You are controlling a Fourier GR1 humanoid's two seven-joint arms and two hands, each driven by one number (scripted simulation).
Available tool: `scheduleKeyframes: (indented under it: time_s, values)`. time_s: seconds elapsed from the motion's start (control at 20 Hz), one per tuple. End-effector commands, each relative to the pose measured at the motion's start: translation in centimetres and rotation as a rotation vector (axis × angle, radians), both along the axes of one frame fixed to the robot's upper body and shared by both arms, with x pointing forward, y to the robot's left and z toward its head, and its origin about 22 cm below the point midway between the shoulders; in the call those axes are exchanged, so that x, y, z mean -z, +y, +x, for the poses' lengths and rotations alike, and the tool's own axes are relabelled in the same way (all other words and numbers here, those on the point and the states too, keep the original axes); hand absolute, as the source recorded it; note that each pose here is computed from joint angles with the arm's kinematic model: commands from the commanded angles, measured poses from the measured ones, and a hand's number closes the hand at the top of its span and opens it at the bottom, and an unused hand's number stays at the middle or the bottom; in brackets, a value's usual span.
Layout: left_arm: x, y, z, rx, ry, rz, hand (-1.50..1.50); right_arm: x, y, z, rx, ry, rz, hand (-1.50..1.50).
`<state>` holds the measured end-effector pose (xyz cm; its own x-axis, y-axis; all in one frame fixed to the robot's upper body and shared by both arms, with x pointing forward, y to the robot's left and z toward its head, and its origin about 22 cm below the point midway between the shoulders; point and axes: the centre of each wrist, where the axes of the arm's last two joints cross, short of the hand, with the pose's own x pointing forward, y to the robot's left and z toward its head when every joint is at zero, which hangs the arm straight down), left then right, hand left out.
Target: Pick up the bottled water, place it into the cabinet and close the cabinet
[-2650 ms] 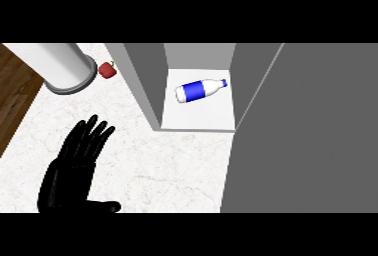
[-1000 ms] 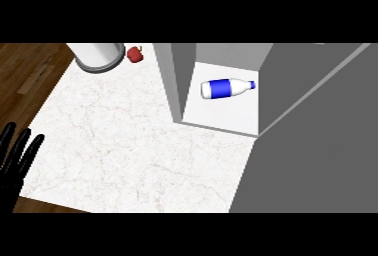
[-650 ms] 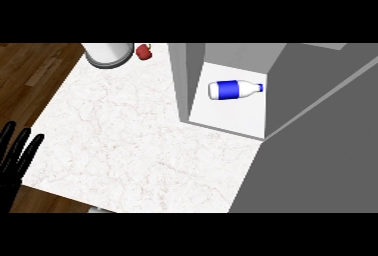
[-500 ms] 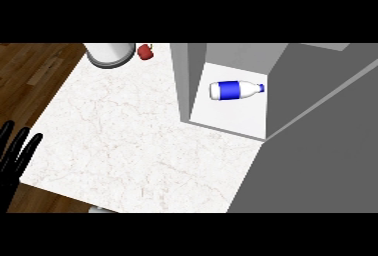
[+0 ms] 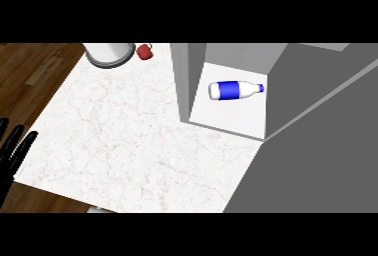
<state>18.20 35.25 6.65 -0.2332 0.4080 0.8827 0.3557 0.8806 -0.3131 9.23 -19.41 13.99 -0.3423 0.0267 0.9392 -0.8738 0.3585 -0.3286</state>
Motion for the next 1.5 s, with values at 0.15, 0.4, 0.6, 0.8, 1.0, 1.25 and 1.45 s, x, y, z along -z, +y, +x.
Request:
scheduleKeyframes:
  time_s: [0.15,0.4,0.6,0.8,1.0,1.25,1.45]
  values:
    - [-0.3,0.4,0.2,-0.001,-0.011,-0.008,-1.50,-0.3,1.7,0.0,-0.016,0.015,0.037,1.50]
    - [-0.6,0.7,0.6,0.009,-0.019,0.004,-1.50,0.5,2.1,-0.1,-0.053,0.093,0.086,1.50]
    - [-0.9,0.7,0.7,0.025,-0.044,0.003,-1.50,1.2,2.4,-0.1,-0.099,0.153,0.116,1.50]
    - [-1.1,0.8,1.0,0.031,-0.043,0.002,-1.50,1.3,2.2,0.3,-0.061,0.167,0.143,1.50]
    - [-1.2,0.9,1.2,0.033,-0.052,0.004,-1.50,1.4,1.9,1.1,0.025,0.157,0.142,1.50]
    - [-0.9,1.3,1.1,0.028,-0.031,0.010,-1.50,0.7,1.7,3.0,0.091,0.055,0.037,1.50]
    - [-1.0,1.2,1.4,0.025,-0.042,0.002,-1.50,0.5,1.9,5.0,0.132,0.026,-0.050,1.50]
